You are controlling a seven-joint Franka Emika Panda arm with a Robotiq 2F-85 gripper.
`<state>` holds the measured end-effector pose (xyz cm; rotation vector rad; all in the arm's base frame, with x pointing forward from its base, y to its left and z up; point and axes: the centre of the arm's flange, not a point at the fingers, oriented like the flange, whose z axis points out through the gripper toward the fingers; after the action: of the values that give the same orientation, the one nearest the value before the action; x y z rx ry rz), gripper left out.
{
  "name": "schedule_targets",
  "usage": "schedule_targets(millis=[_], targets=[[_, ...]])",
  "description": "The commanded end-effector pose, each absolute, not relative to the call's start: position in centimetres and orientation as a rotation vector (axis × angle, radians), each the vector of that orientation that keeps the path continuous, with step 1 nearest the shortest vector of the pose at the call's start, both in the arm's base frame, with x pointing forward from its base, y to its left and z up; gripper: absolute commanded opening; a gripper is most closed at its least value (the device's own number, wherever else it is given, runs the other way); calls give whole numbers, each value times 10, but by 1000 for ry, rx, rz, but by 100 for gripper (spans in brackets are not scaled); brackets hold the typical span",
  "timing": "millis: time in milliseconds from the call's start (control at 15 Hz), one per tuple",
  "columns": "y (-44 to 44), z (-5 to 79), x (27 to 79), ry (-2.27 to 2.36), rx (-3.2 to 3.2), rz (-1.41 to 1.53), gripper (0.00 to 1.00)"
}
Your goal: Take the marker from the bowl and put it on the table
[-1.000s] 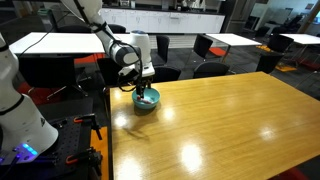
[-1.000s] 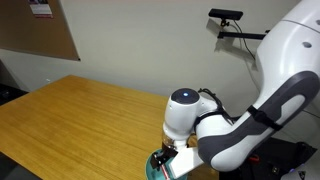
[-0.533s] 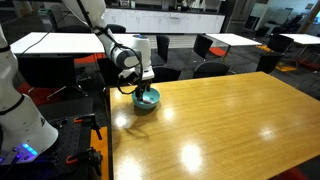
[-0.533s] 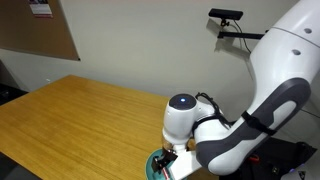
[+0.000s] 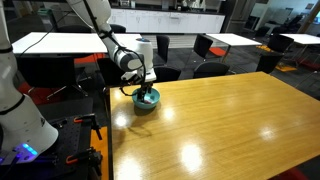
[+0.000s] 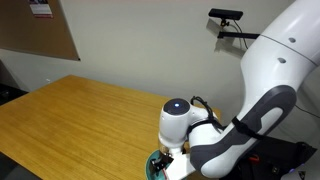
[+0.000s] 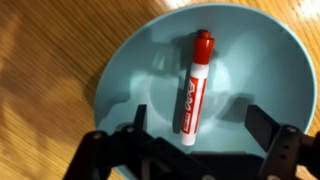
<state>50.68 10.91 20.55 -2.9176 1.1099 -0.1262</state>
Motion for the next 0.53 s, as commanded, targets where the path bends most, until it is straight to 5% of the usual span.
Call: schedule_targets(millis=[0, 467], targets=[[112, 198, 518, 1146, -2898, -142, 100], [111, 188, 526, 1157, -2908, -127, 96]])
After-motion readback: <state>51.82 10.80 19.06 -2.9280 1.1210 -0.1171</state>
